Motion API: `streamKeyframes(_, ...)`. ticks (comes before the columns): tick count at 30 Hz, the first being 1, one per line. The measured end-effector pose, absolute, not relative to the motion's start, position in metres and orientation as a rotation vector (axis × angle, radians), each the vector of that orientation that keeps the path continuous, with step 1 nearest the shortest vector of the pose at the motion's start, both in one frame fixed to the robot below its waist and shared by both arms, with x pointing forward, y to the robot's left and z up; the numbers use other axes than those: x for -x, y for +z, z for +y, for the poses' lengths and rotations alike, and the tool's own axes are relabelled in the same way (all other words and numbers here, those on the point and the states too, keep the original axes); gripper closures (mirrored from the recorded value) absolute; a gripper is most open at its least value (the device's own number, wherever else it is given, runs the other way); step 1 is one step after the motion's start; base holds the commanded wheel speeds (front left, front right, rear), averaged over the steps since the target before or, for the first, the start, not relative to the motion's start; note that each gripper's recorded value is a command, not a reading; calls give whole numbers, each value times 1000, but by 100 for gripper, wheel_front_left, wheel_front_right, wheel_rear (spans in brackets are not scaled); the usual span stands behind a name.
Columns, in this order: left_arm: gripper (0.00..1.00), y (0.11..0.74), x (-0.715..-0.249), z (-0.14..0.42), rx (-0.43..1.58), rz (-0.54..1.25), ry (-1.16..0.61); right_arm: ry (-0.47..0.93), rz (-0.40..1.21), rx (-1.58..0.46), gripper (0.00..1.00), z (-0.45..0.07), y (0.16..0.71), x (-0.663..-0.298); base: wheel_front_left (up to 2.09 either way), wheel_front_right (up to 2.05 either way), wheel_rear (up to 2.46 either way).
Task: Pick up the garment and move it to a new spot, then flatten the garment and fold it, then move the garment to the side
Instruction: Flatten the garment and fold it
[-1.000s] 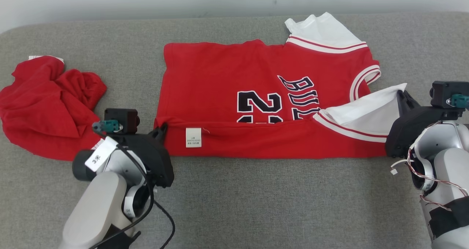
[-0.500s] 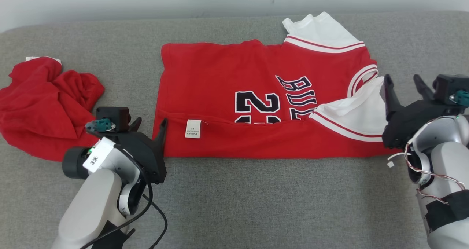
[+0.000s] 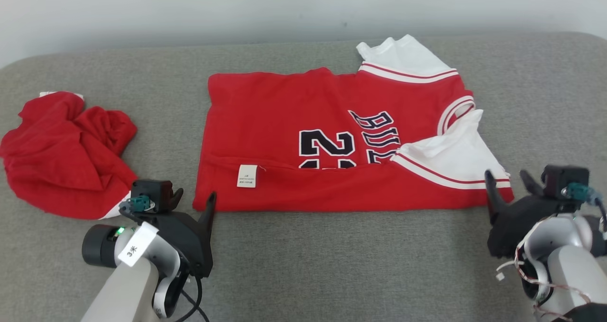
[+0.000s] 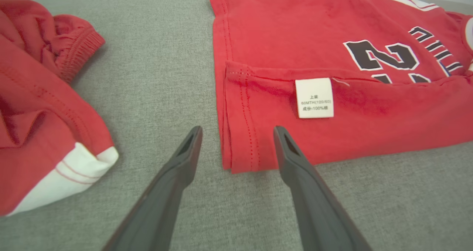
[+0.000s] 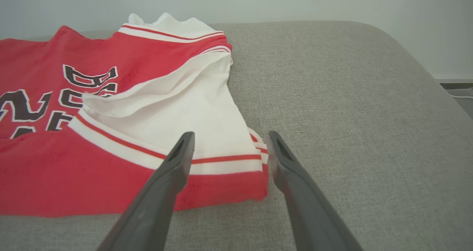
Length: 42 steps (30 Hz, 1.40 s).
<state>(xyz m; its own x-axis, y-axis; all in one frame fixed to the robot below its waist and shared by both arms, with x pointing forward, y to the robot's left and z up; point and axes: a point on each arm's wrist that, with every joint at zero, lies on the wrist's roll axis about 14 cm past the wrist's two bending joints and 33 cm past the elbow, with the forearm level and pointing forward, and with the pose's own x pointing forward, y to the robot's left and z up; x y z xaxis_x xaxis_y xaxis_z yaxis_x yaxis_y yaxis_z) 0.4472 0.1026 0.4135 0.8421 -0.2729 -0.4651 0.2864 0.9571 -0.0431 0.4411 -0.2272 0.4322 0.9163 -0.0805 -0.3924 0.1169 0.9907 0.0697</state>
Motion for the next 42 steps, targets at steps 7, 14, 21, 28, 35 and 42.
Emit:
streamKeyframes(7,0,403,-444,94,-40,513,-322,-131,463,-101,0,-237,416,-424,0,0,0)
streamKeyframes(14,0,390,-443,90,-44,546,-332,-157,498,-104,0,-247,406,-424,0,0,0)
streamKeyframes(21,0,389,-445,92,-42,546,-324,-120,531,-139,0,-234,395,-428,0,0,0)
streamKeyframes(28,0,387,-443,94,-39,548,-322,-108,567,-143,40,-228,387,-427,0,0,0)
streamKeyframes(35,0,385,-442,94,-35,555,-326,-114,580,-147,45,-230,384,-425,0,0,0)
streamKeyframes(42,0,387,-445,97,-27,544,-316,-122,594,-156,54,-232,380,-421,0,0,0)
